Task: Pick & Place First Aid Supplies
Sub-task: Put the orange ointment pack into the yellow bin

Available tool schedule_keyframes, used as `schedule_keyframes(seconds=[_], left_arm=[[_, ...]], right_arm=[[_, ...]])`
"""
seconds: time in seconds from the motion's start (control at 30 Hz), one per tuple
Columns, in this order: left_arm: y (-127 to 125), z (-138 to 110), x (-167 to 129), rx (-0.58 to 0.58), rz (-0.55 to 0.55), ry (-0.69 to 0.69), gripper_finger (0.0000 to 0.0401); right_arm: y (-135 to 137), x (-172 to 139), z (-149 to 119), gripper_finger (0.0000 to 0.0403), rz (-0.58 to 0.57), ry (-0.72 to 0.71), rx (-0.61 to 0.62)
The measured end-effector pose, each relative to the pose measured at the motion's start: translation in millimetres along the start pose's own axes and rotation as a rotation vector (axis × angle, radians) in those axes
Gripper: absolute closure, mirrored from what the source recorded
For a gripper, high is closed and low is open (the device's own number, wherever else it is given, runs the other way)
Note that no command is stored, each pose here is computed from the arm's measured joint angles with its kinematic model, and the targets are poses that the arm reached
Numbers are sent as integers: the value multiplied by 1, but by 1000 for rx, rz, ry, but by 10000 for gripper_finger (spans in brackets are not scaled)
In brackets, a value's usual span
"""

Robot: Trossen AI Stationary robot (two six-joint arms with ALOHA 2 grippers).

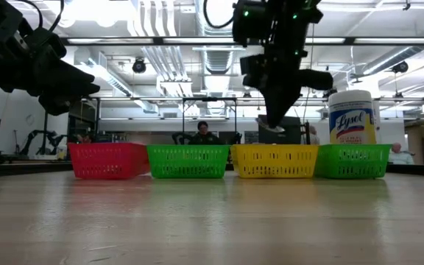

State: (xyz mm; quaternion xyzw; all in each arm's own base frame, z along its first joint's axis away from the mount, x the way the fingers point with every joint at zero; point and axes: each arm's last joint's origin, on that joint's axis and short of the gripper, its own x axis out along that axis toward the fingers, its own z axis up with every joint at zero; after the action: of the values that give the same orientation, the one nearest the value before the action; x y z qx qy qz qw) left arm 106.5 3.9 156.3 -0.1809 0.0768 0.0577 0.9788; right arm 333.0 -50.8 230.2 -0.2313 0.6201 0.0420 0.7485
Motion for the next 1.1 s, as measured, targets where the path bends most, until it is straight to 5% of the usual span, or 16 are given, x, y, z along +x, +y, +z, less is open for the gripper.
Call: schedule_keyframes(seconds=[0.37,1.1], left_arm=[[0,0,0,10,2,5,288],[0,-1,1,11,3,9,288]], right_arm=[[-11,33,2,394,125,77,-46],[-6,69,4,394,173,164,-49]])
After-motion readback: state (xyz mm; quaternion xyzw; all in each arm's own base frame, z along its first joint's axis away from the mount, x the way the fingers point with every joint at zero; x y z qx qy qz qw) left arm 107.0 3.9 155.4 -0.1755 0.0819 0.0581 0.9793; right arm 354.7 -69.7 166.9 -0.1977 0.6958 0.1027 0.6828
